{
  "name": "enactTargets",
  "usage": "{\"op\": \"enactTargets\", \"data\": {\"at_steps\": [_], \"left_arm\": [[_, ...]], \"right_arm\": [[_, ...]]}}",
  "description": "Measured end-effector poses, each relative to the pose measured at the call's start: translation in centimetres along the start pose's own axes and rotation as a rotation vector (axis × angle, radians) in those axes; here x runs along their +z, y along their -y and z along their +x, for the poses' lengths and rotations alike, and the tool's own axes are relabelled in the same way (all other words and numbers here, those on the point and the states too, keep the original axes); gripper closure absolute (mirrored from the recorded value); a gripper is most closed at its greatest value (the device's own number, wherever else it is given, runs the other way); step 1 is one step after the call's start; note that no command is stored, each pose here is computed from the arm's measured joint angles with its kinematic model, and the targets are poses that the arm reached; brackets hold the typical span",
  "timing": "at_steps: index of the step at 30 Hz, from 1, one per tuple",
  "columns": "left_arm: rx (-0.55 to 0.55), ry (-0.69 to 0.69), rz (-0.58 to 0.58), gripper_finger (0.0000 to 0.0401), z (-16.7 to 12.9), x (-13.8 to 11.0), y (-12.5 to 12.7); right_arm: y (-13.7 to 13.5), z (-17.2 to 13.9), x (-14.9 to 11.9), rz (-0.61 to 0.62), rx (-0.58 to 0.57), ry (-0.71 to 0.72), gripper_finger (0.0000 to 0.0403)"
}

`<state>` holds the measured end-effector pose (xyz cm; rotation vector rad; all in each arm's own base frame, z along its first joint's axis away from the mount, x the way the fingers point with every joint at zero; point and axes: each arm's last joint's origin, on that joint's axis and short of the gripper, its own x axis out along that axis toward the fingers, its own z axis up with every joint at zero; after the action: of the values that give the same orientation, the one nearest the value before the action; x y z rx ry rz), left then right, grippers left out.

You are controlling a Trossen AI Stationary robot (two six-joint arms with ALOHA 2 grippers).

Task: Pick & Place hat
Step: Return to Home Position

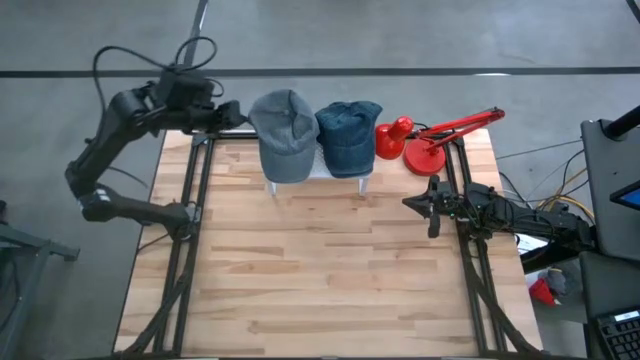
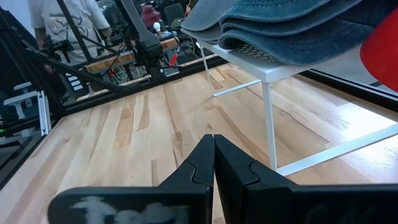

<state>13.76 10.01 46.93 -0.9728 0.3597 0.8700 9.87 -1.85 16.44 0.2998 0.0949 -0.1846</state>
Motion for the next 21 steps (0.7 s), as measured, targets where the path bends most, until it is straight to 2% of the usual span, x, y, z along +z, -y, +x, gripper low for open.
{"op": "enactTargets", "data": {"at_steps": [8, 15, 21], "left_arm": [[-0.088, 0.033, 0.295, 0.0197, -3.0, -1.3, -0.2], [-0.110, 0.037, 0.451, 0.0197, -2.8, -2.4, -1.0], [-0.230, 0.147, 0.527, 0.0197, -2.2, -3.6, -1.9]], "right_arm": [[0.0, 0.0, 0.0, 0.000, 0.000, 0.000, 0.0394], [0.0, 0.0, 0.0, 0.000, 0.000, 0.000, 0.0394], [0.0, 0.0, 0.0, 0.000, 0.000, 0.000, 0.0394]]}}
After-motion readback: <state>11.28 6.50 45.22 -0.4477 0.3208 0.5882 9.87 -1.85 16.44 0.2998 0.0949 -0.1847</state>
